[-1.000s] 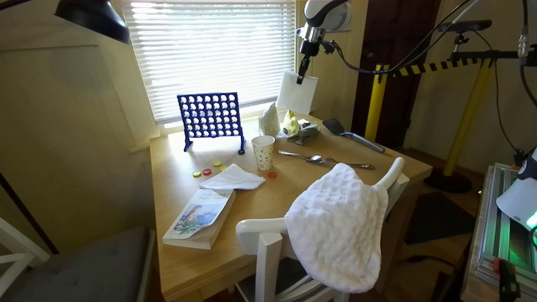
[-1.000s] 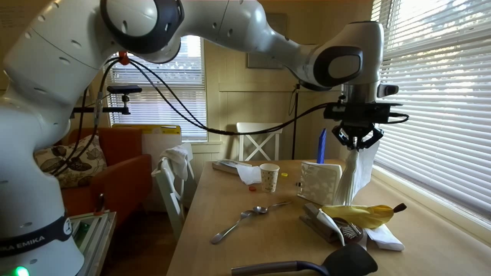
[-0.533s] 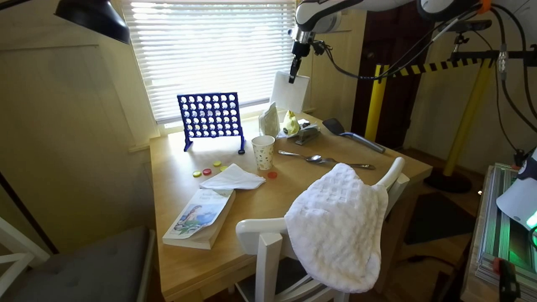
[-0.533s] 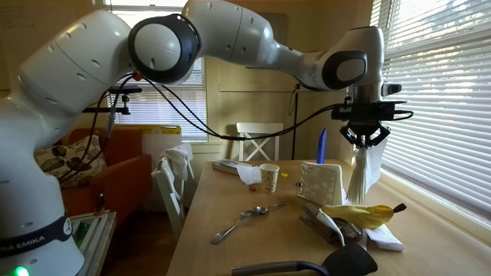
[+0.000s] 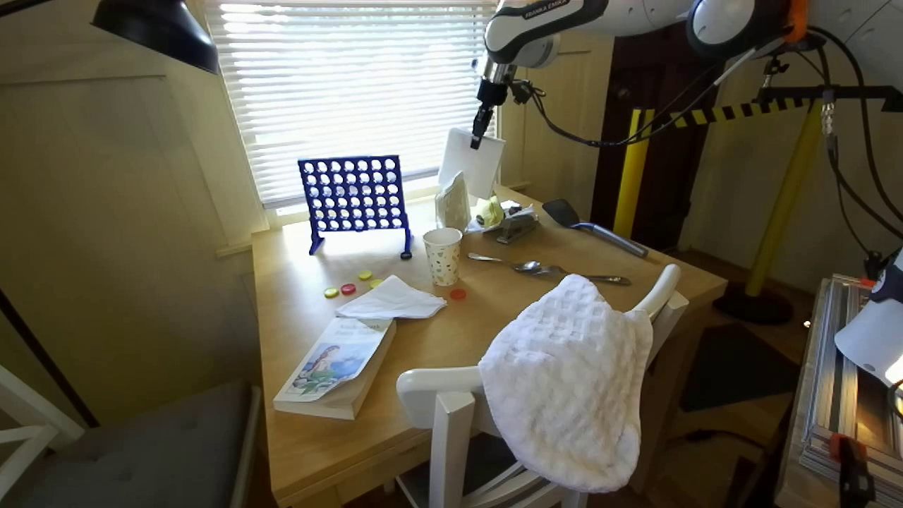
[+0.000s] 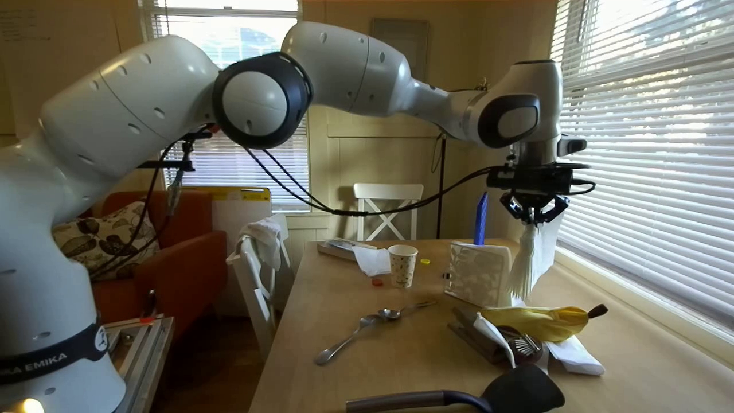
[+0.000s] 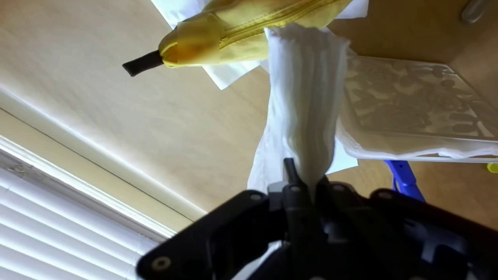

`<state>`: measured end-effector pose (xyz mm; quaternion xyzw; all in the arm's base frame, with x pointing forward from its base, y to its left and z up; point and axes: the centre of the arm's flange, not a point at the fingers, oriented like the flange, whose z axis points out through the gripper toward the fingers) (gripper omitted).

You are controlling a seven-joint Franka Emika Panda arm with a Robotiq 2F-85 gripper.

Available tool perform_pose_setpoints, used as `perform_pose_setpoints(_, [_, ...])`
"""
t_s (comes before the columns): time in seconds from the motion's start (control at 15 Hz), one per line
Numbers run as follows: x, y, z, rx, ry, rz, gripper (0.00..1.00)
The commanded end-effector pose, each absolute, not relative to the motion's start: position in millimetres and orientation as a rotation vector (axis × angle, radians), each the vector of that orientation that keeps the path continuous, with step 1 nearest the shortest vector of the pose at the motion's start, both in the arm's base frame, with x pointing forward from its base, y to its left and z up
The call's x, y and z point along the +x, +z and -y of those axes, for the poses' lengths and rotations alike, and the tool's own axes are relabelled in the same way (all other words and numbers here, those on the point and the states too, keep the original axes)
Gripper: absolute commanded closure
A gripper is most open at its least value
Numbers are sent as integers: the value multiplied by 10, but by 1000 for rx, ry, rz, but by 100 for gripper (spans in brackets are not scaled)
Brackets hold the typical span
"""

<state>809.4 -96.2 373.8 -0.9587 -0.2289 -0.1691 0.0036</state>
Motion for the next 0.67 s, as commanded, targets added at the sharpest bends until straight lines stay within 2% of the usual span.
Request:
perform_pose_setpoints(0.0, [8056, 3784, 903, -3007, -562, 739, 98])
perform_pose_setpoints(0.27, [8295, 3585, 539, -2953, -501, 840, 98])
perform_pose_setpoints(0.6, [8350, 3171, 77, -2964, -205, 922, 98])
